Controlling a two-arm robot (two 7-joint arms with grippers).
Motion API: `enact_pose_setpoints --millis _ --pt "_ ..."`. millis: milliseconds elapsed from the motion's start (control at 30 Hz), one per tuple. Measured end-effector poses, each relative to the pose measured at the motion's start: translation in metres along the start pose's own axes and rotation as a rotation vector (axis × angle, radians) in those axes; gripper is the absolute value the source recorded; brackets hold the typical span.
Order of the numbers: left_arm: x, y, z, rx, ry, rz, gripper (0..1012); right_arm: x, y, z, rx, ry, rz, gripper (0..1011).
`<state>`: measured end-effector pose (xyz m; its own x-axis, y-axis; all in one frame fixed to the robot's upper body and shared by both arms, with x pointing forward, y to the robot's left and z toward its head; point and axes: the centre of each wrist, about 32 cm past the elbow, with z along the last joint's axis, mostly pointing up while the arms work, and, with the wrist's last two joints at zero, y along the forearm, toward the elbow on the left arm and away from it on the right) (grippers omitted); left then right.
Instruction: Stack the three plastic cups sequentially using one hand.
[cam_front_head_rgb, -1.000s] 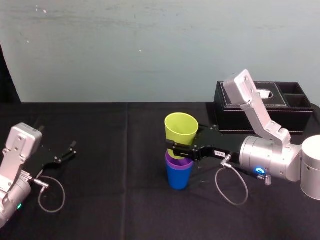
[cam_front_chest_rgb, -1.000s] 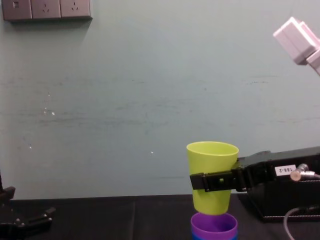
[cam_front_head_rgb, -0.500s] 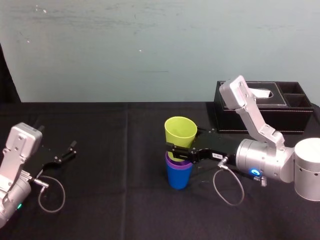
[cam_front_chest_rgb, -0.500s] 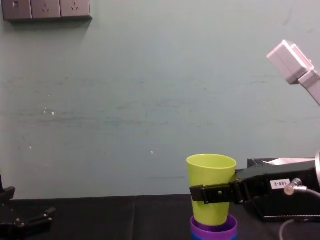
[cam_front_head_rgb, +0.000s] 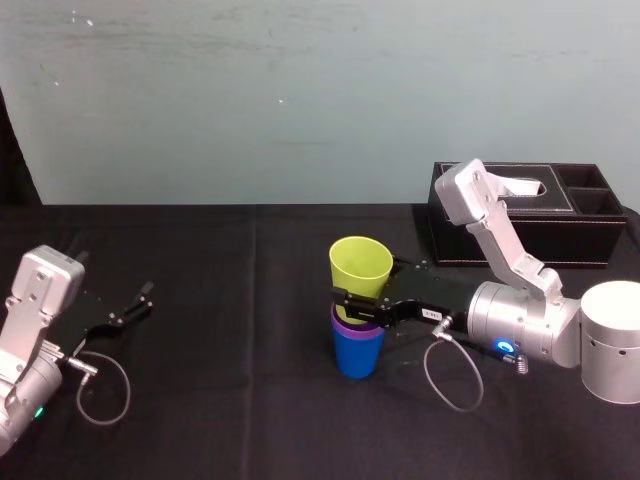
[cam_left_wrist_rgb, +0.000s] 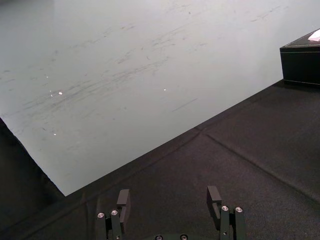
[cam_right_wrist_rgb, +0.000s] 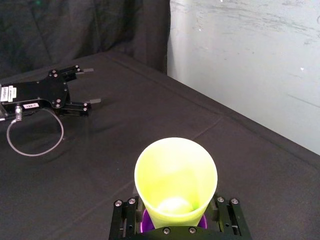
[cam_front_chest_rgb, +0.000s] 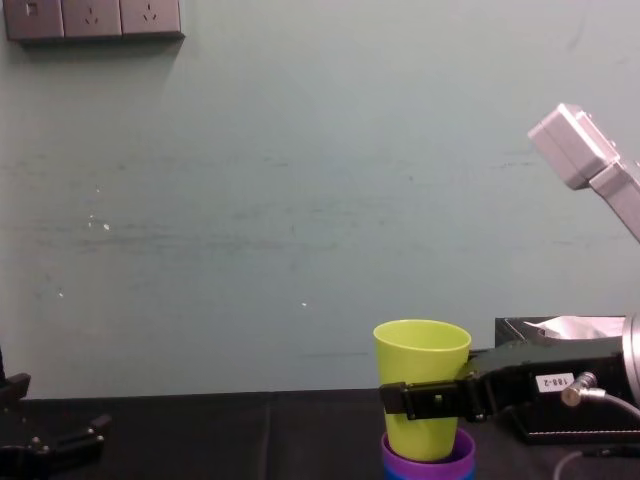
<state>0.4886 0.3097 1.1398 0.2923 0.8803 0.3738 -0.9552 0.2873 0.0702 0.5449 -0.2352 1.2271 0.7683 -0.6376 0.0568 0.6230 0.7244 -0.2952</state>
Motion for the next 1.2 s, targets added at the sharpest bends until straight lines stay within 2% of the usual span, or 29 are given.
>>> enact_pose_setpoints --millis 700,1100,1200 --pt "0.0000 0.000 0.000 0.000 0.000 0.000 1000 0.0005 0.006 -0.013 -0.030 -0.001 -0.010 718" --pt "0.0000 0.000 0.000 0.000 0.000 0.000 1000 0.0009 0.006 -0.013 -0.032 0.002 -0.008 718" --pt "0.0000 0.000 0.000 0.000 0.000 0.000 1000 0.0010 0.006 -0.013 -0.032 0.002 -0.008 778"
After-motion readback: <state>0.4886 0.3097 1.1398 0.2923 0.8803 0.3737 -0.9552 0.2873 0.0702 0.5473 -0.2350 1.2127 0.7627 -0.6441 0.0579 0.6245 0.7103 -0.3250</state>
